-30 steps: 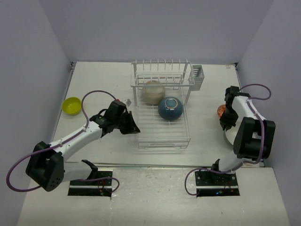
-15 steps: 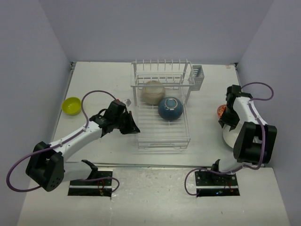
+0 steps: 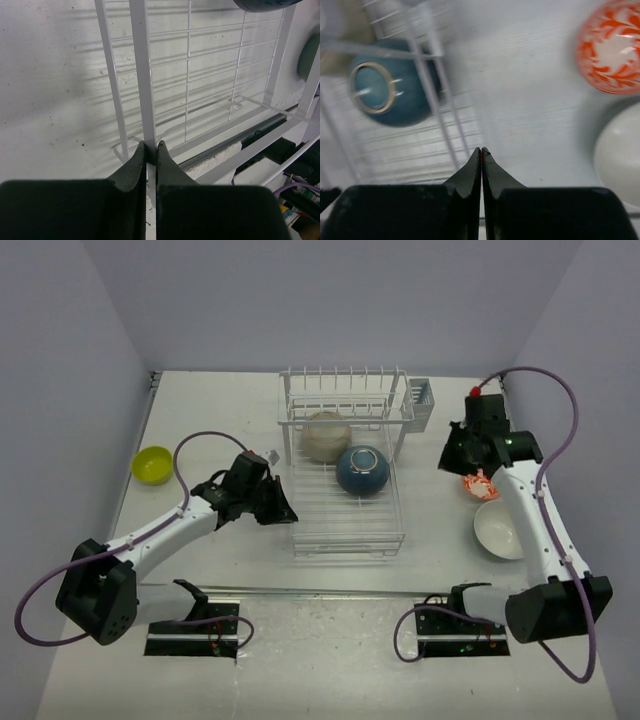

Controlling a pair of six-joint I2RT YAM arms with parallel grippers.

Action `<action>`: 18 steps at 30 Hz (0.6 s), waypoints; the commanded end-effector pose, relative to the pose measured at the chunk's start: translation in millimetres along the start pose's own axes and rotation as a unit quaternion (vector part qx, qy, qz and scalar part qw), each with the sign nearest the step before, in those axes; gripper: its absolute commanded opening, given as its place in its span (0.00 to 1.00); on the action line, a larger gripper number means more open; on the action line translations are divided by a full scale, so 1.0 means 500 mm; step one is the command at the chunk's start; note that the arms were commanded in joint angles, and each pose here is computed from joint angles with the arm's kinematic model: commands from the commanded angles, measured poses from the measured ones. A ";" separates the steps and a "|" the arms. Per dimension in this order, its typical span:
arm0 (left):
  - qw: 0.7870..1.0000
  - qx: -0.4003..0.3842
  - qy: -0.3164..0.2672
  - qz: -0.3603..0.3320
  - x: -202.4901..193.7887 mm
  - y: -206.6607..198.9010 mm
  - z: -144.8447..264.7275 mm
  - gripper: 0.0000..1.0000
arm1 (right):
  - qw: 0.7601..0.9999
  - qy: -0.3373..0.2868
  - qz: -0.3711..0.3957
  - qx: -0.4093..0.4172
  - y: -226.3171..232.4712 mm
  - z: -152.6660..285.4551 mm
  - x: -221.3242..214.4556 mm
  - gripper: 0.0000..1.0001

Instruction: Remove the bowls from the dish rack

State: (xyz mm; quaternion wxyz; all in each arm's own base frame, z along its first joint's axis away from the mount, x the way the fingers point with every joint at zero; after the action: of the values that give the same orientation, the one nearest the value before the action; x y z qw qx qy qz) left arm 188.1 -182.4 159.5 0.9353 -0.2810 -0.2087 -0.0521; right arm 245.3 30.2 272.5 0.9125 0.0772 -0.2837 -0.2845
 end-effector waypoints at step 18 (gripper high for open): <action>0.998 0.032 0.045 -0.007 -0.008 0.018 -0.012 0.00 | 0.961 0.068 0.155 0.219 0.255 -0.141 -0.068 0.00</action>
State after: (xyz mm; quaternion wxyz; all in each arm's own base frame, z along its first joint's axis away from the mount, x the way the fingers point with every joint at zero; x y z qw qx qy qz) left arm 190.3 -183.8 161.1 0.9416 -0.2717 -0.1910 -0.0554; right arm 307.0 139.5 228.8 0.9350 0.2295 -0.2527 -0.0963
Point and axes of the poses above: each gripper's point midway between its finger pads, its own z axis back along the fingers, its own y axis along the line the jaws close on, x = y × z, the point moved 8 cm from there along z, back along the fingers, and after that the axes turned 13 degrees about -z, right-handed, at the moved point
